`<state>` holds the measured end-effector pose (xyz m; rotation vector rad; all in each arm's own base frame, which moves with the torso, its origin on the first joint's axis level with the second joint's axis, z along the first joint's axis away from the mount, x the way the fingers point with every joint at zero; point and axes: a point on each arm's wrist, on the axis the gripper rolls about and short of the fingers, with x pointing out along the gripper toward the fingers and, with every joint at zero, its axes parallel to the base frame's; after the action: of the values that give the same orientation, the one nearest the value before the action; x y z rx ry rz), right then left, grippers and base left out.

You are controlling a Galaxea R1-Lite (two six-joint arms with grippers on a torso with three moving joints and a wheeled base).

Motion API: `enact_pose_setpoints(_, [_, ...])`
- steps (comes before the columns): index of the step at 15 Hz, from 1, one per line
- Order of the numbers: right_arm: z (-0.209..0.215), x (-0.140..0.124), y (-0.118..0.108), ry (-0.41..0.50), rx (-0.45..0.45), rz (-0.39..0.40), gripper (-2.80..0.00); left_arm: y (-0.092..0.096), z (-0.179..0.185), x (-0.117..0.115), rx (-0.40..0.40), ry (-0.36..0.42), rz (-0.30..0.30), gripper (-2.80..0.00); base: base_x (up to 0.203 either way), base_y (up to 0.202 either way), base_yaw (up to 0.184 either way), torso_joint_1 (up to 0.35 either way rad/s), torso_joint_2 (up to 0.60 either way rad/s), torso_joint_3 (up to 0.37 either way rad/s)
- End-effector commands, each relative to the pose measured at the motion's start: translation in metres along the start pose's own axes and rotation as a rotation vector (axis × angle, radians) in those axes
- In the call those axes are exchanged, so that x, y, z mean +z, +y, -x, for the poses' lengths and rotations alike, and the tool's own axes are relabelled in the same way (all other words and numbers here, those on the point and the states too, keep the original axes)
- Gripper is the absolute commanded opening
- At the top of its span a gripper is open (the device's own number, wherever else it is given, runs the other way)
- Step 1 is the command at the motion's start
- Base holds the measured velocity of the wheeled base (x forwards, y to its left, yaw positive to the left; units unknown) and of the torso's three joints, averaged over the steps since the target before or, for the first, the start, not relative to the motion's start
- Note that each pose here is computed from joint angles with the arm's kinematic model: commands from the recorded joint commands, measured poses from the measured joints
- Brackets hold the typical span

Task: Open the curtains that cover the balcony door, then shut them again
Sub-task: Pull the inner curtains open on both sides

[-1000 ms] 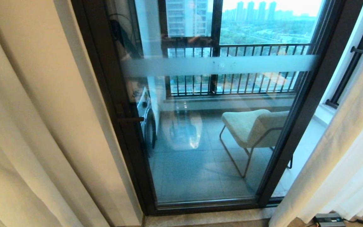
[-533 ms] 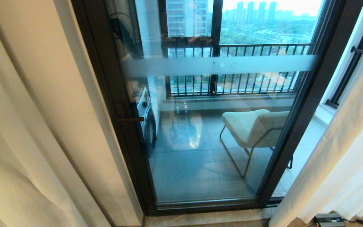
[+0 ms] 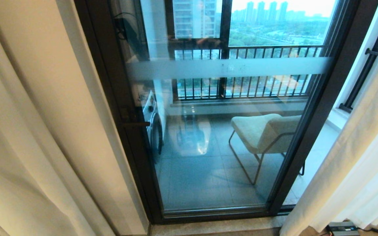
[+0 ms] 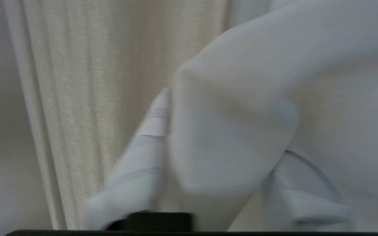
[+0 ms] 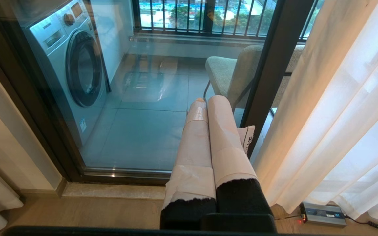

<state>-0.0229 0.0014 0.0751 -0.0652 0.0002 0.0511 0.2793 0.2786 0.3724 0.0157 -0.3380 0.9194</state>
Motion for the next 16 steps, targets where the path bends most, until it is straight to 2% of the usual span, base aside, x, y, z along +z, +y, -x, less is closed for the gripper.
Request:
enact_pose_setpoints(1, [0.000,0.000,0.000,0.001,0.001,0.001,-2.80,-0.004,0.007,0.005,-0.010,-0.001,0.005,0.00,0.000,0.000,0.000,0.000,0.00,0.000])
enact_pose_setpoints(9, [0.000,0.000,0.000,0.001,0.001,0.001,-2.80,-0.009,0.057,0.010,-0.041,0.099,-0.002,0.00,0.000,0.000,0.000,0.000,0.00,0.000])
enact_pose_setpoints(13, [0.000,0.000,0.000,0.001,0.001,0.001,-2.80,-0.005,0.104,0.012,-0.053,0.164,-0.012,0.00,0.000,0.000,0.000,0.000,0.00,0.000])
enact_pose_setpoints(16, [0.000,0.000,0.000,0.001,0.000,0.001,-2.80,0.006,0.147,0.002,-0.045,0.235,-0.027,0.00,0.000,0.000,0.000,0.000,0.00,0.000])
